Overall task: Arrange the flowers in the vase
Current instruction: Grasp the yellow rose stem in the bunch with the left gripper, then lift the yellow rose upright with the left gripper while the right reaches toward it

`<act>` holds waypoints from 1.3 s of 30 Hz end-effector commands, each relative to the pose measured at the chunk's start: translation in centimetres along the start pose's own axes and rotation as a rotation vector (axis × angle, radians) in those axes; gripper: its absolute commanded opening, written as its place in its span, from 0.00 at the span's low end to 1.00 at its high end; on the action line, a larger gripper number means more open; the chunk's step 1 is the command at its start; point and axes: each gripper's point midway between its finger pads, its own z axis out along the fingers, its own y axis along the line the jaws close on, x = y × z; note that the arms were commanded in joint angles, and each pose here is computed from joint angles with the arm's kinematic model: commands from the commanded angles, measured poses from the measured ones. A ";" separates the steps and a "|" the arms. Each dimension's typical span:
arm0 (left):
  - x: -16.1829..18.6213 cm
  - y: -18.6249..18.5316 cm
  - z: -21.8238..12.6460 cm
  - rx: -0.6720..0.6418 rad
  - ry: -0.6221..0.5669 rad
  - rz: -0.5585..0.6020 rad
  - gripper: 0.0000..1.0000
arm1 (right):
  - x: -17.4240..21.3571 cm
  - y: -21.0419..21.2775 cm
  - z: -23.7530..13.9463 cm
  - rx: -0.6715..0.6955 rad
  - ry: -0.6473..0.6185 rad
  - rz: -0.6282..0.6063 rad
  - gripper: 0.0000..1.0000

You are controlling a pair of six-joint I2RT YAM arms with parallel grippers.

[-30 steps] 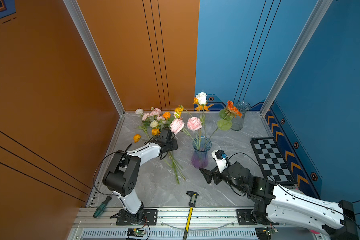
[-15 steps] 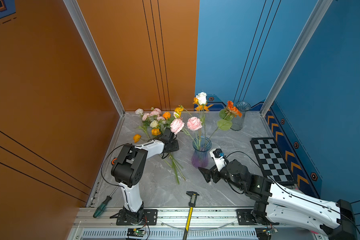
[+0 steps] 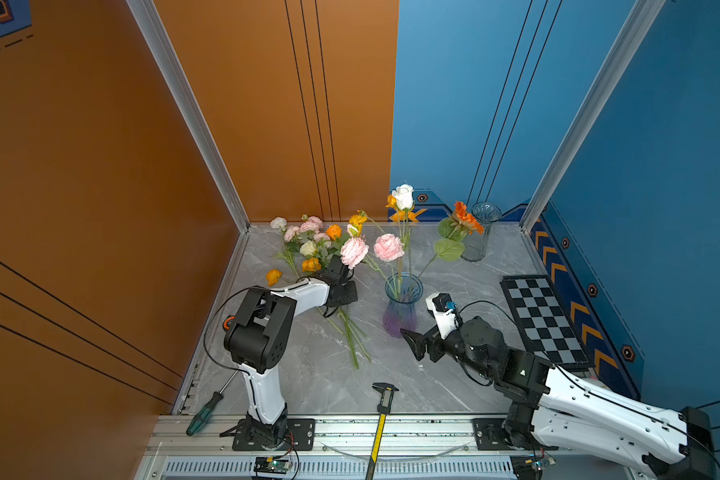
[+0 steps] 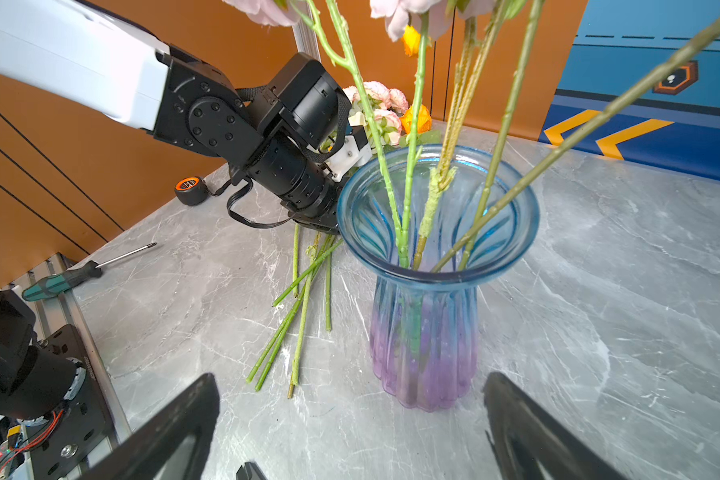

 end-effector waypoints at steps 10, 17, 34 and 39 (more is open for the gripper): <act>-3.6 -0.4 -11.8 0.225 -0.262 0.026 0.00 | -3.0 1.1 0.8 -0.053 -0.090 0.021 1.00; -5.1 3.0 -19.3 0.150 -0.484 0.020 0.00 | -4.7 3.3 1.4 -0.136 -0.091 0.004 1.00; 0.0 -4.2 -36.6 0.555 -1.027 0.515 0.00 | -17.8 10.8 1.7 -0.368 -0.269 -0.145 0.97; 0.8 -6.2 -37.4 0.649 -1.021 0.547 0.00 | -20.7 12.0 1.9 -0.430 -0.322 -0.114 0.91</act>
